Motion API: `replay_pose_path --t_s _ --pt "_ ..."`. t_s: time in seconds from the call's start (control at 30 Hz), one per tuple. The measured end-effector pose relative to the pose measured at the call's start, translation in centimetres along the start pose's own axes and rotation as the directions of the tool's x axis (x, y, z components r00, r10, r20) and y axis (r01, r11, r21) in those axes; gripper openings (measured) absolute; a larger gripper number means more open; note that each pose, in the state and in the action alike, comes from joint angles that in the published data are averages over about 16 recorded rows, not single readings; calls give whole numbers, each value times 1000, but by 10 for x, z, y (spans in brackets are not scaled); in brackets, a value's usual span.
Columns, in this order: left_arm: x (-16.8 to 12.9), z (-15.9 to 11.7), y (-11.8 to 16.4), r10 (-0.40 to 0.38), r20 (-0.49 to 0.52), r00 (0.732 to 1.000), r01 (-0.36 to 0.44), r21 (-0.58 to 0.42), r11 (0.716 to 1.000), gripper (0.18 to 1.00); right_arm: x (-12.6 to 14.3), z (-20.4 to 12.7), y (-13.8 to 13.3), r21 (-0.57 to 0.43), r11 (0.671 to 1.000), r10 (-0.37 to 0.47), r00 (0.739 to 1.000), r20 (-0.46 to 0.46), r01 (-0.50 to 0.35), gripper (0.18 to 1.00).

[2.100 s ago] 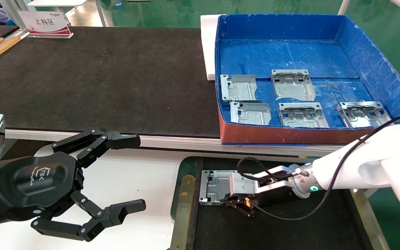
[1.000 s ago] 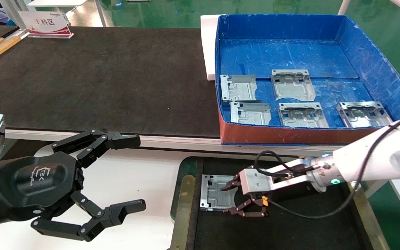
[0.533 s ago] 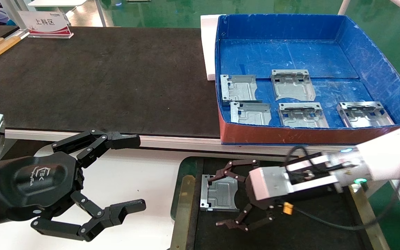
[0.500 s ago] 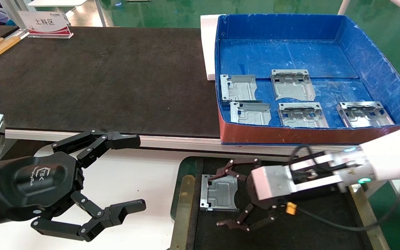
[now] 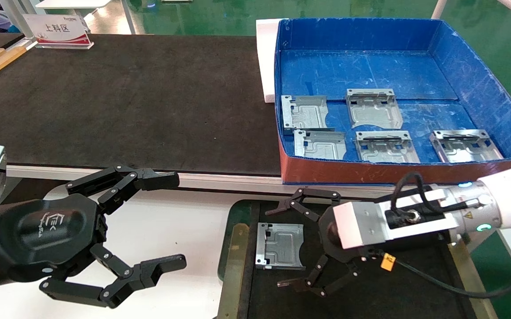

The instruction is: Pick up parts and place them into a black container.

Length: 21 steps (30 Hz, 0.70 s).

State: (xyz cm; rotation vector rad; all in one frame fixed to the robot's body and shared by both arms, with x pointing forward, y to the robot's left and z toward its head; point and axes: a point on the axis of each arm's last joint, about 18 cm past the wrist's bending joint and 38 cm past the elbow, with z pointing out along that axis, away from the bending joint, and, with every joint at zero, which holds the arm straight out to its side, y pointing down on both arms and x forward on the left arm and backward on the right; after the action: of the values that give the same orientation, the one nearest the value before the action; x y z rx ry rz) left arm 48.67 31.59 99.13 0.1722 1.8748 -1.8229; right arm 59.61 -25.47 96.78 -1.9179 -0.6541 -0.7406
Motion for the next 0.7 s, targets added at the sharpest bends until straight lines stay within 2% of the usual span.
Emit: replay_pose_path --t_s 0.7 --pt "0 0 0 0 0 1000 0 0 1000 1001 -19 -15 -15 127 983 146 986 -85 -135 1000"
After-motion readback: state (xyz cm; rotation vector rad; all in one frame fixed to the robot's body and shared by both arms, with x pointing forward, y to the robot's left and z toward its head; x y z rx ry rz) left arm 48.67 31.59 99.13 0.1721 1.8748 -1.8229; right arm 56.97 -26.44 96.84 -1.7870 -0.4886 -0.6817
